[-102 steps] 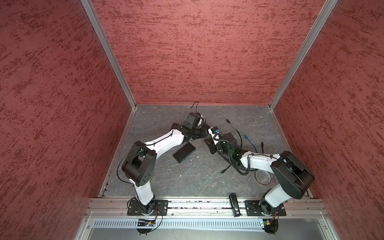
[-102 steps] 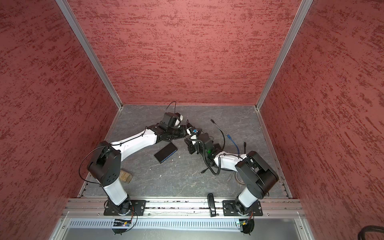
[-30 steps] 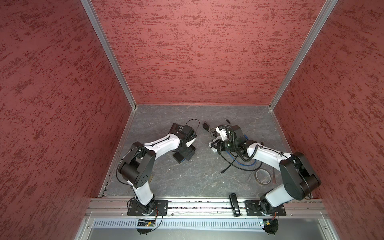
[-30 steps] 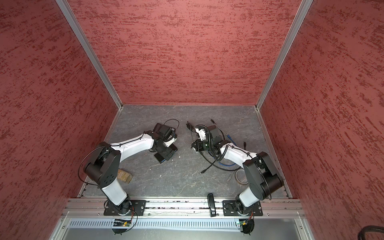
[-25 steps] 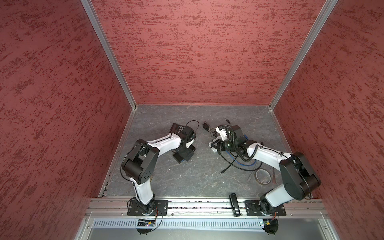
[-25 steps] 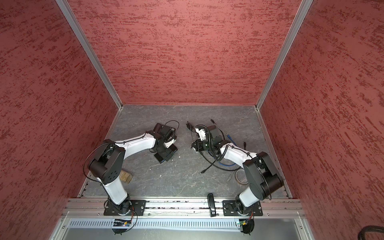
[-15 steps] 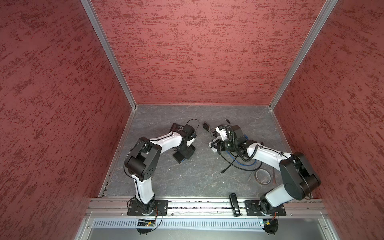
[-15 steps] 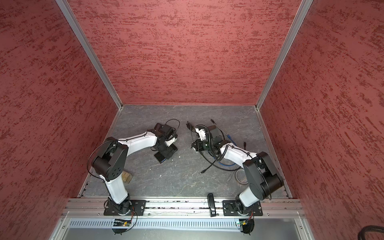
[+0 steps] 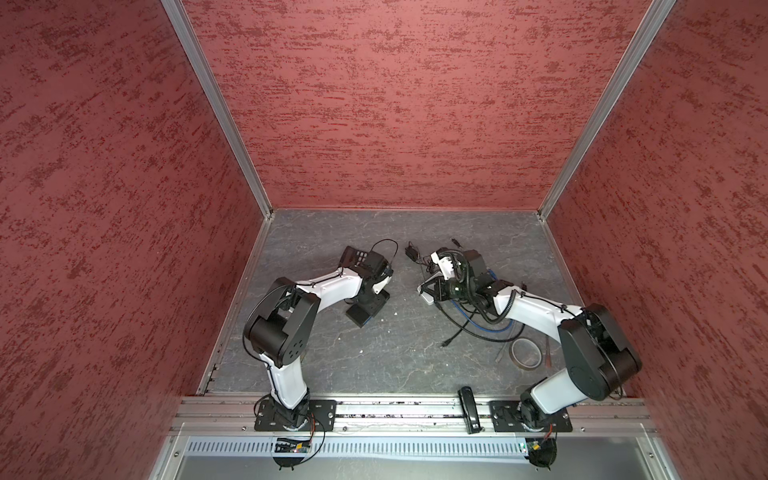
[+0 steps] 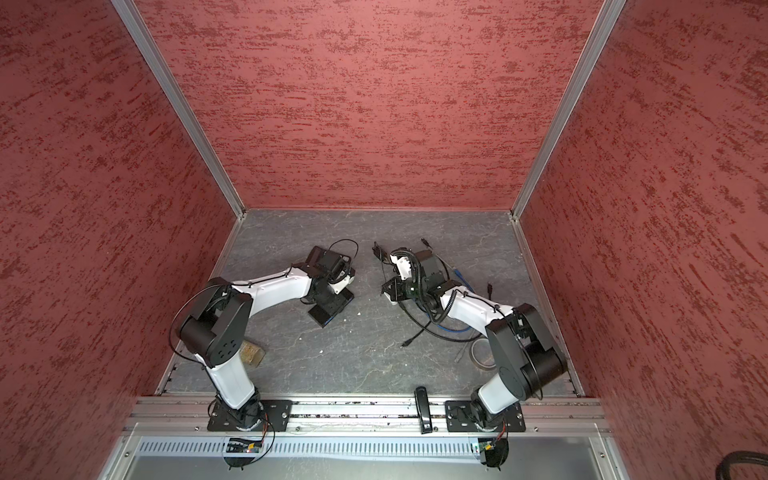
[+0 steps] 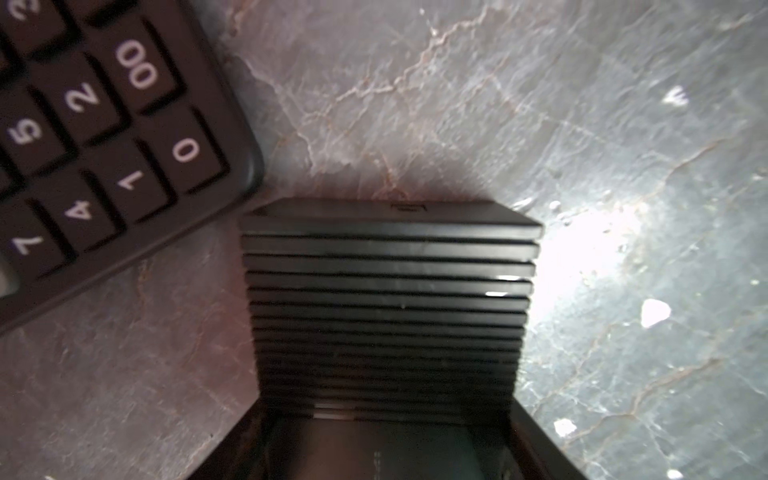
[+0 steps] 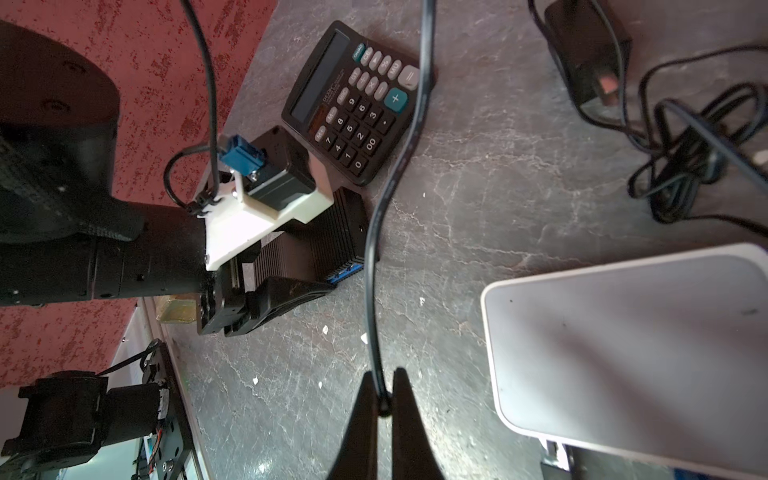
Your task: Insert the plug into the switch port
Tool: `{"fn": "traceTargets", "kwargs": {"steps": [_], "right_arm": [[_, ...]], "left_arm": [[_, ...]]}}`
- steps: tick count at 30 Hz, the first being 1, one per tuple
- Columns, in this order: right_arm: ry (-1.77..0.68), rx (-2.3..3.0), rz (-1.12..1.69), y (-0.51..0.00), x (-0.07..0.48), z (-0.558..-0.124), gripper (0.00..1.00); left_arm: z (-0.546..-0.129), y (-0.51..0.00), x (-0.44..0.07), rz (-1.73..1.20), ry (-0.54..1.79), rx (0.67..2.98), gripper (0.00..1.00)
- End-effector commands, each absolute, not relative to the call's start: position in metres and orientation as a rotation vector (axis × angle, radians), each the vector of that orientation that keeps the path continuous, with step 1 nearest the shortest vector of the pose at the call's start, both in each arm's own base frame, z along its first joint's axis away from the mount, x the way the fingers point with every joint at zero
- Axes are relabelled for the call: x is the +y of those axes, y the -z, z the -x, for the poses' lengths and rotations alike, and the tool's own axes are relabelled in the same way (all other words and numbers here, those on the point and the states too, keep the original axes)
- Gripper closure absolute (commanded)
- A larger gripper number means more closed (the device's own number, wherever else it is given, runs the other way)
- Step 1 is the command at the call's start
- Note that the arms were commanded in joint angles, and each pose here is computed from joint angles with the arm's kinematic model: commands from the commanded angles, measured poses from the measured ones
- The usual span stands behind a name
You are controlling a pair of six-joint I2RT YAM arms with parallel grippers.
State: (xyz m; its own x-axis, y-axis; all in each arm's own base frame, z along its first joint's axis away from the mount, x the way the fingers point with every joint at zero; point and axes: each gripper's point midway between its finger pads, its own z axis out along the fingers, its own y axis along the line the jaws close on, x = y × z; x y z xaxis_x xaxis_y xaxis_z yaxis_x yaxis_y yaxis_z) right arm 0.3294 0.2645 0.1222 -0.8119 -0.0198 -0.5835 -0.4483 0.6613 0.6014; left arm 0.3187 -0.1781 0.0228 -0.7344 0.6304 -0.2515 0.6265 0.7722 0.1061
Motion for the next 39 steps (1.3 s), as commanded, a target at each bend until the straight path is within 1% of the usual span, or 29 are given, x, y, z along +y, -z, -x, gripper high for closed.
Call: {"fn": "traceTargets", "kwargs": {"steps": [1,7,13,18,21,27,32,39], "right_arm": [[-1.093,2.271,0.349,-0.135,0.265,-0.332,1.00],[-1.171,2.215,0.347,-0.146,0.264,-0.328,1.00],[-1.245,2.153,0.317,-0.159,0.255,-0.323,1.00],[-1.290,2.084,0.330,-0.181,0.252,-0.315,1.00],[-1.317,2.059,0.341,-0.190,0.253,-0.313,1.00],[-1.353,2.025,0.375,-0.202,0.256,-0.309,1.00],[-1.368,2.003,0.427,-0.208,0.257,-0.301,1.00],[-1.394,1.995,0.472,-0.207,0.255,-0.285,1.00]], "left_arm": [[-0.325,-0.039,-0.200,-1.021,0.027,2.533,0.54],[-0.316,-0.064,-0.224,-1.097,0.090,2.313,0.55],[-0.306,-0.093,-0.238,-1.077,0.202,2.113,0.55],[-0.285,-0.128,-0.256,-1.077,0.316,1.874,0.55],[-0.276,-0.141,-0.264,-1.050,0.381,1.799,0.55],[-0.255,-0.131,-0.280,-1.084,0.406,1.748,0.55],[-0.238,-0.132,-0.292,-1.075,0.447,1.627,0.55],[-0.236,-0.132,-0.294,-1.034,0.458,1.560,0.55]]}}
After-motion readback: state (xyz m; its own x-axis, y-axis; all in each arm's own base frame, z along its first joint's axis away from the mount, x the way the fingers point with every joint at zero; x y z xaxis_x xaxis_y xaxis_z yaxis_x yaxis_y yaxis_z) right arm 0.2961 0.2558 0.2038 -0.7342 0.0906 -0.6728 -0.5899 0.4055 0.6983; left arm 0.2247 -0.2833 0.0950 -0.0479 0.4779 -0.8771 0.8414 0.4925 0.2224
